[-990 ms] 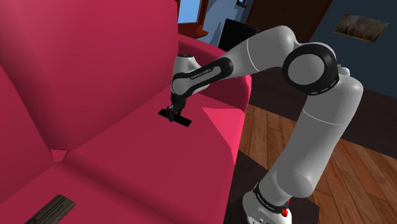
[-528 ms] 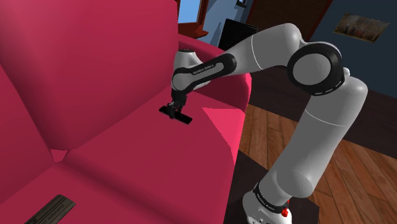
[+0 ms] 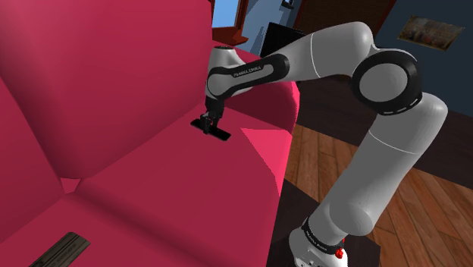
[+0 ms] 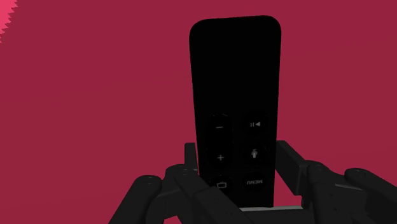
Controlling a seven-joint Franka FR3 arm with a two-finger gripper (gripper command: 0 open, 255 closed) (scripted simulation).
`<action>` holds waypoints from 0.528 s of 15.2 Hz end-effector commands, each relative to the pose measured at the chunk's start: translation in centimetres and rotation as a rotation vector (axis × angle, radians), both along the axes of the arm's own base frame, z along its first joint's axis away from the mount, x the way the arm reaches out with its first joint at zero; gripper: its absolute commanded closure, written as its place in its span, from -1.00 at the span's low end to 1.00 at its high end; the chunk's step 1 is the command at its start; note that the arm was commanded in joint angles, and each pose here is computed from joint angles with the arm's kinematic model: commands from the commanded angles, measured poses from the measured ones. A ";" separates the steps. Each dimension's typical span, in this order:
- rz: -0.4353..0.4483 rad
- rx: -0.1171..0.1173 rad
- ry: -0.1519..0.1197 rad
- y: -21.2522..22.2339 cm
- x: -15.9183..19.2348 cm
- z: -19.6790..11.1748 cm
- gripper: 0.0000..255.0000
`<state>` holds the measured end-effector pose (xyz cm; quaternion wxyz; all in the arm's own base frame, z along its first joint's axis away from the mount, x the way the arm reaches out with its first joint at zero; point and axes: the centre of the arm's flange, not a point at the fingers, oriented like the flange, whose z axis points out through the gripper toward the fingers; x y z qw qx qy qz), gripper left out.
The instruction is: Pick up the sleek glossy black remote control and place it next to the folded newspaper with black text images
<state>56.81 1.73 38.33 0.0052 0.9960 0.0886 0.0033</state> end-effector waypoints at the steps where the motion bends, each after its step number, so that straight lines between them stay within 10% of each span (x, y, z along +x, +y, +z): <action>1: 0.000 0.000 0.000 0.0 0.0 1.1 1.00; 8: 0.000 0.000 0.000 4.0 -0.4 2.7 1.00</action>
